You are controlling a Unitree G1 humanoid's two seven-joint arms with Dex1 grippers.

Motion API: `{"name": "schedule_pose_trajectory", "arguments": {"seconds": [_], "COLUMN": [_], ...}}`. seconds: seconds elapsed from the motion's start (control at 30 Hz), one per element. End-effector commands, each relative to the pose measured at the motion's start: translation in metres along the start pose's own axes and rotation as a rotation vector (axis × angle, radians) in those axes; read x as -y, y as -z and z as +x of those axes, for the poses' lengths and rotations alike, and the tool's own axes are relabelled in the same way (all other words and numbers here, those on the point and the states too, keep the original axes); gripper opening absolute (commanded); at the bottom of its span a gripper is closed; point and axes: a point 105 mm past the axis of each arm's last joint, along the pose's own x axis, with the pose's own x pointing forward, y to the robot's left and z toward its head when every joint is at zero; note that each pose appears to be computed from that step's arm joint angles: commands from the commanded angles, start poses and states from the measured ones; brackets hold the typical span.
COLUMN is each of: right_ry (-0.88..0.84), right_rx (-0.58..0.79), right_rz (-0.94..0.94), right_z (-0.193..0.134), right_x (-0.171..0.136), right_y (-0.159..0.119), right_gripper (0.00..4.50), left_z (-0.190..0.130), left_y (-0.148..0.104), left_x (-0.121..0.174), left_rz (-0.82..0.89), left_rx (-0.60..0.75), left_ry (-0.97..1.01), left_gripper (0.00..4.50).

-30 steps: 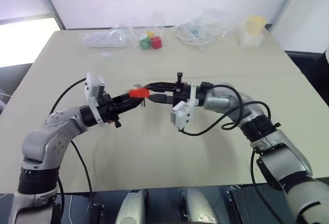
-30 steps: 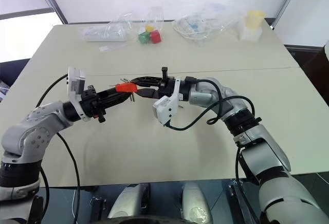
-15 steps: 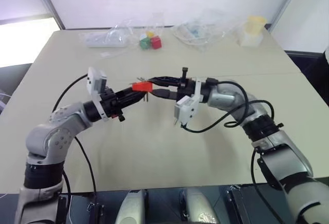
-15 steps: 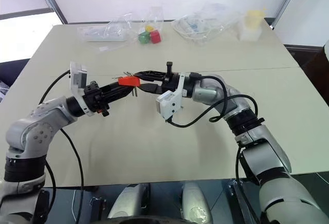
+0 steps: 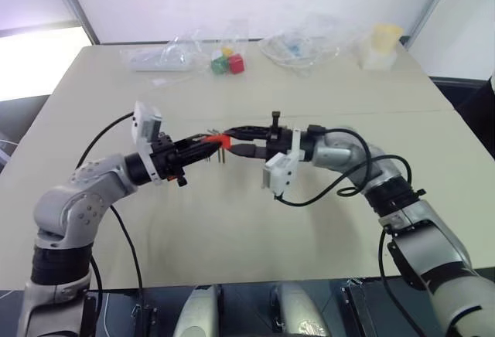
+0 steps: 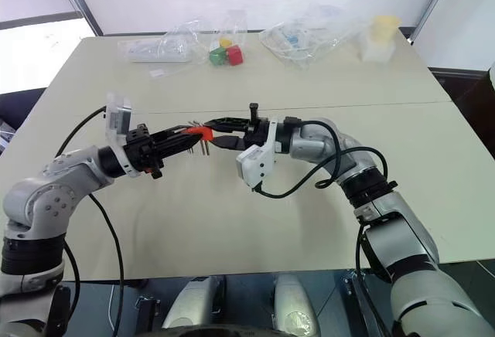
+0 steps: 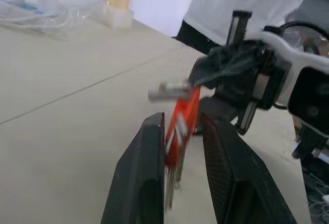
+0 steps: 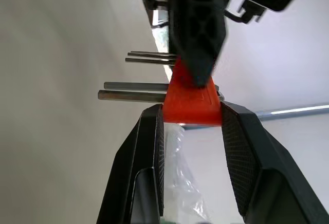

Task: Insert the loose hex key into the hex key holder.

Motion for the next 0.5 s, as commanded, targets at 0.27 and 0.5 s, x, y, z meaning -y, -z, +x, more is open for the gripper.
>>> {"name": "schedule_pose_trajectory", "arguments": {"seconds": [0.27,0.5], "right_ry": [0.024,0.053], "right_rx": [-0.001,-0.007], "right_rz": [-0.02,-0.03], "right_z": [-0.002,-0.001], "right_x": [0.01,0.02], "right_y": [0.001,0.003], "right_gripper": [1.02,1.02], "left_z": [-0.001,0.0], "left_y": [-0.013,-0.008], "left_x": [0.013,0.015], "left_rz": [0.049,0.037], "left_rx": [0.03,0.023], "left_ry": [0.047,0.052], "left_gripper": [1.12,1.12]}}
